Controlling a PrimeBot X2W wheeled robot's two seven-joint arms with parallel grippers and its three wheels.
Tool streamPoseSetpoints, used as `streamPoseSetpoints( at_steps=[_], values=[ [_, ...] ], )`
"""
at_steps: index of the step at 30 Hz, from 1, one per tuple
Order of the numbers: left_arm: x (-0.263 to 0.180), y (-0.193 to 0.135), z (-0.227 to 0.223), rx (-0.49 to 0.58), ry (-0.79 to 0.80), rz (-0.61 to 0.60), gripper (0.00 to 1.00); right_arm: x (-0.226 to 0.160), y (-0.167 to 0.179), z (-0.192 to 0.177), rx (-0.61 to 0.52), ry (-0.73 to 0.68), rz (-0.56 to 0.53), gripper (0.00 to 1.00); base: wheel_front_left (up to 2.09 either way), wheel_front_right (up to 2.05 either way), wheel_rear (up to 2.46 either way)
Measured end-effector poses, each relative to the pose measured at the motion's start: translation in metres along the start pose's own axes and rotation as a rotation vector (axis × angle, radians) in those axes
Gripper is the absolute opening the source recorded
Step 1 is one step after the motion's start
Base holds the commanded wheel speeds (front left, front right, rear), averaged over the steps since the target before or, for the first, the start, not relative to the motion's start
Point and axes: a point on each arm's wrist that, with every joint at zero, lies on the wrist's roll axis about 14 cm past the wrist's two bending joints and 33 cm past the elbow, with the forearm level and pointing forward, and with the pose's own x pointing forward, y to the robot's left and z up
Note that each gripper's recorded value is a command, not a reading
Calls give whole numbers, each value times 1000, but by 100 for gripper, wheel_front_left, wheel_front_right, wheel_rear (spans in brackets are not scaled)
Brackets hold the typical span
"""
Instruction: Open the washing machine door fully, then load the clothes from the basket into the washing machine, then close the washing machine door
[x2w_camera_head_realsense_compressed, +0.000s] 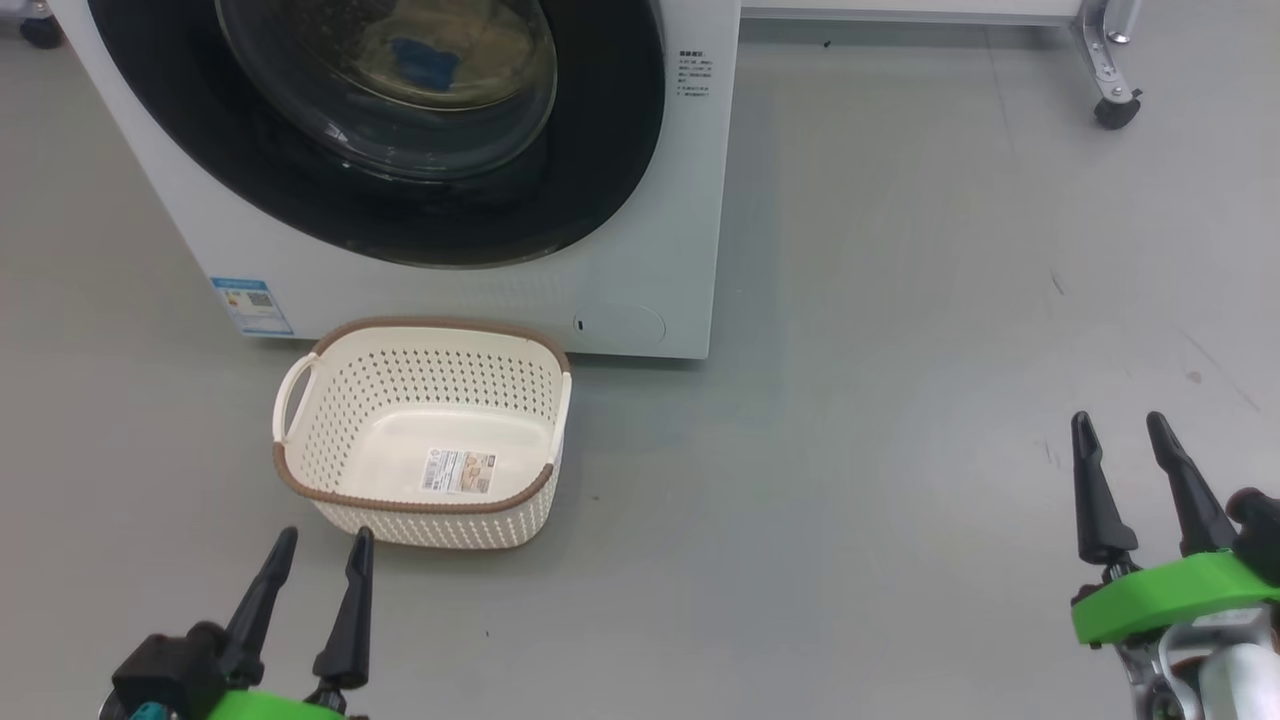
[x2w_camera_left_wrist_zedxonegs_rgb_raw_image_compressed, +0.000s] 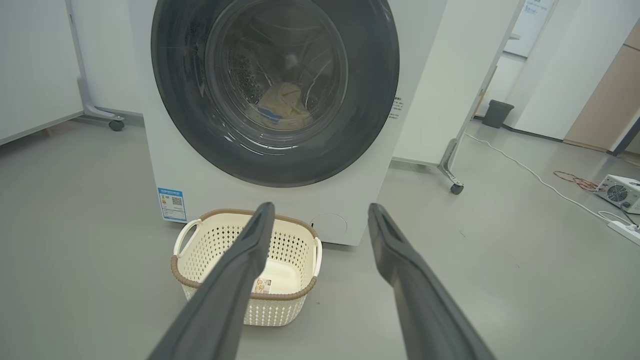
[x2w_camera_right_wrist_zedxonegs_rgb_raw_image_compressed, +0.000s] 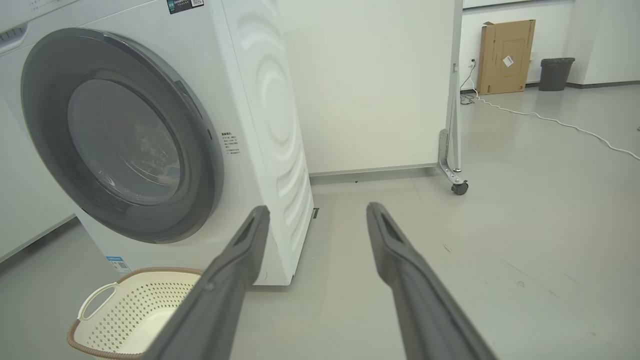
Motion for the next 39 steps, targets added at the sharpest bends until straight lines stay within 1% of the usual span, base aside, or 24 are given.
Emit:
streamPoseSetpoints(
  at_steps=[7,12,22,23,26,30,39],
  values=[
    [-1,3,0,1,1,7,100,1,1,-2,0,6,3,100,0,0,0],
    [-3,13,-3,-16,8,42,100,2,2,-3,1,8,6,100,0,0,0],
    [-4,16,-1,-19,3,54,100,1,3,-2,-2,6,10,100,0,0,0],
    [-4,16,-2,-17,3,55,0,1,3,-3,-2,8,10,0,0,0,0],
    [-9,14,-20,-38,56,67,0,-7,2,-22,6,70,2,0,0,0,0],
    [-23,11,-47,-81,137,87,0,-28,-2,-54,26,177,-20,0,0,0,0],
    [-24,15,-49,-166,143,119,0,-28,-6,-54,123,182,-55,0,0,0,0]
  ],
)
